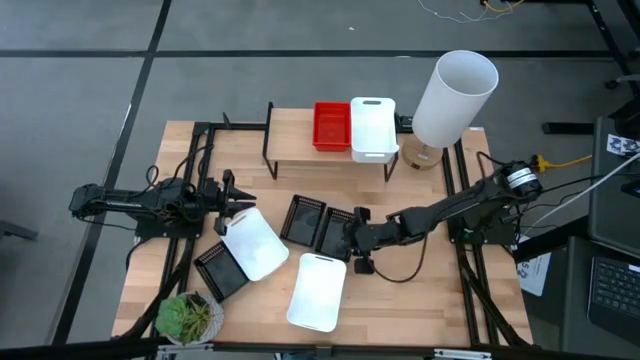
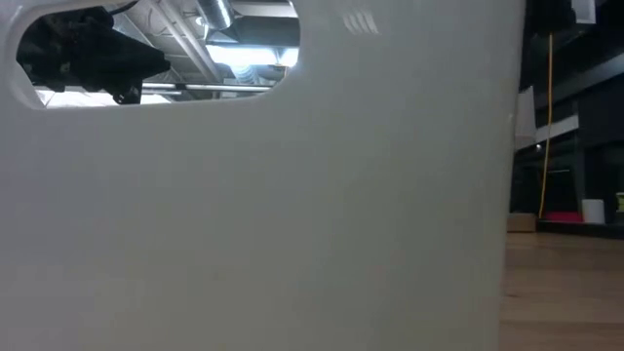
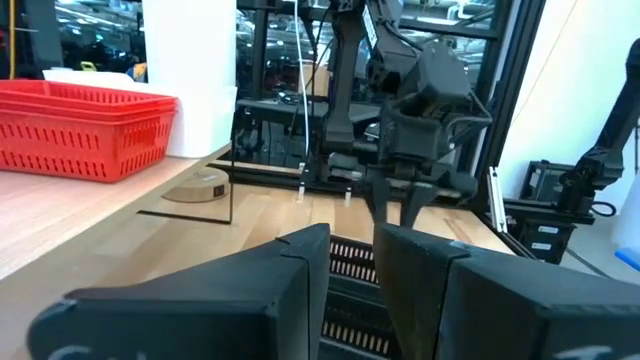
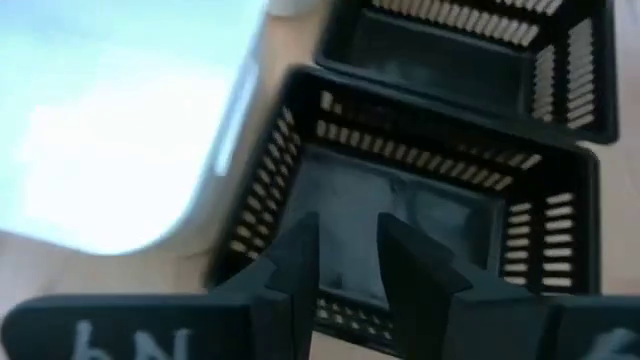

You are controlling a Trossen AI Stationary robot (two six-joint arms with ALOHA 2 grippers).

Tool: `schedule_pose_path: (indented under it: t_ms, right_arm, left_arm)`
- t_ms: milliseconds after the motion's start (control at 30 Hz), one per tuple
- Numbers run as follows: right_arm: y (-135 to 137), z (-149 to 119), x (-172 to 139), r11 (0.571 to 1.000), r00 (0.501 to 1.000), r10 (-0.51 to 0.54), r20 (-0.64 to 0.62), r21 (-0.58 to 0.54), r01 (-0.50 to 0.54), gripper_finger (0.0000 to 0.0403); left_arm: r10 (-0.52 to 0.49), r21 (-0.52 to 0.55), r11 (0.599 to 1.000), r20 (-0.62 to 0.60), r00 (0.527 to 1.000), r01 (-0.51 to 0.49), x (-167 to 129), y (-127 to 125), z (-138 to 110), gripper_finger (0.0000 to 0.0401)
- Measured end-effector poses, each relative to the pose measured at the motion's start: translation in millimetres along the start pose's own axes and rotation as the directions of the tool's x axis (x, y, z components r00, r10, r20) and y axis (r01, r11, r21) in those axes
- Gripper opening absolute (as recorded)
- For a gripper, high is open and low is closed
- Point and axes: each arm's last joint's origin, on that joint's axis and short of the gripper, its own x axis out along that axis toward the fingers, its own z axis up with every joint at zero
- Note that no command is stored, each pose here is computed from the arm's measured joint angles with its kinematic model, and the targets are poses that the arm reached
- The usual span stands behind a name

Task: Stack baskets on shelf by color
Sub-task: Put the bottom right black bin on the shelf

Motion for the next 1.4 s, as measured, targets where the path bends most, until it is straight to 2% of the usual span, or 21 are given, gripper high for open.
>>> schedule_pose_path:
  t_ms: [133,200,367,500,567,700,800,900,1067,1233,1400]
  right_arm:
    - [-14,-1,5,0.990,0.990,-0.140,-0.011,0.019,0.140,0.0103]
    - [-22,-1,7,0.987,0.987,-0.158,-0.022,0.035,0.159,0.0103]
    - [-29,-3,9,0.997,0.995,0.034,-0.092,0.078,-0.026,0.0103]
    - [-30,-14,7,0.998,0.978,0.031,-0.206,0.058,-0.020,0.0103]
    - [-33,-23,5,0.999,0.957,-0.010,-0.289,0.046,0.025,0.0103]
    - [-41,-34,-1,0.979,0.901,-0.189,-0.391,-0.003,0.204,0.0103]
    - [-44,-36,-5,0.962,0.878,-0.264,-0.399,-0.043,0.270,0.0103]
    - [-45,-34,-9,0.959,0.882,-0.276,-0.382,-0.046,0.279,0.0103]
    - [-44,-23,-20,0.965,0.904,-0.258,-0.340,-0.050,0.257,0.0103]
    - [-32,4,-42,0.996,0.955,-0.088,-0.284,-0.039,0.080,0.0103]
    - [-17,16,-55,0.998,0.958,0.064,-0.278,-0.001,-0.067,0.0103]
  left_arm:
    - [0.000,0.000,1.000,0.000,1.000,0.000,0,0,0,0.0074]
    - [0.000,0.000,1.000,0.000,1.000,0.000,0,0,0,0.0074]
    - [0.001,0.003,1.000,-0.012,1.000,-0.001,0,0,-1,0.0074]
    - [0.003,0.005,1.000,-0.027,1.000,-0.003,0,0,-3,0.0074]
    - [0.004,0.005,1.000,-0.029,1.000,-0.003,0,0,-3,0.0074]
    - [0.004,0.005,1.000,-0.030,1.000,-0.004,0,0,-3,0.0074]
    - [0.004,0.005,1.000,-0.030,1.000,-0.004,0,0,-3,0.0074]
    - [0.004,0.005,1.000,-0.030,1.000,-0.004,0,0,-3,0.0074]
    - [0.004,0.005,1.000,-0.031,1.000,-0.004,0,0,-3,0.0074]
    - [0.004,0.005,1.000,-0.031,1.000,-0.004,0,0,-3,0.0074]
    - [0.004,0.005,1.000,-0.031,1.000,-0.004,0,0,-3,0.0074]
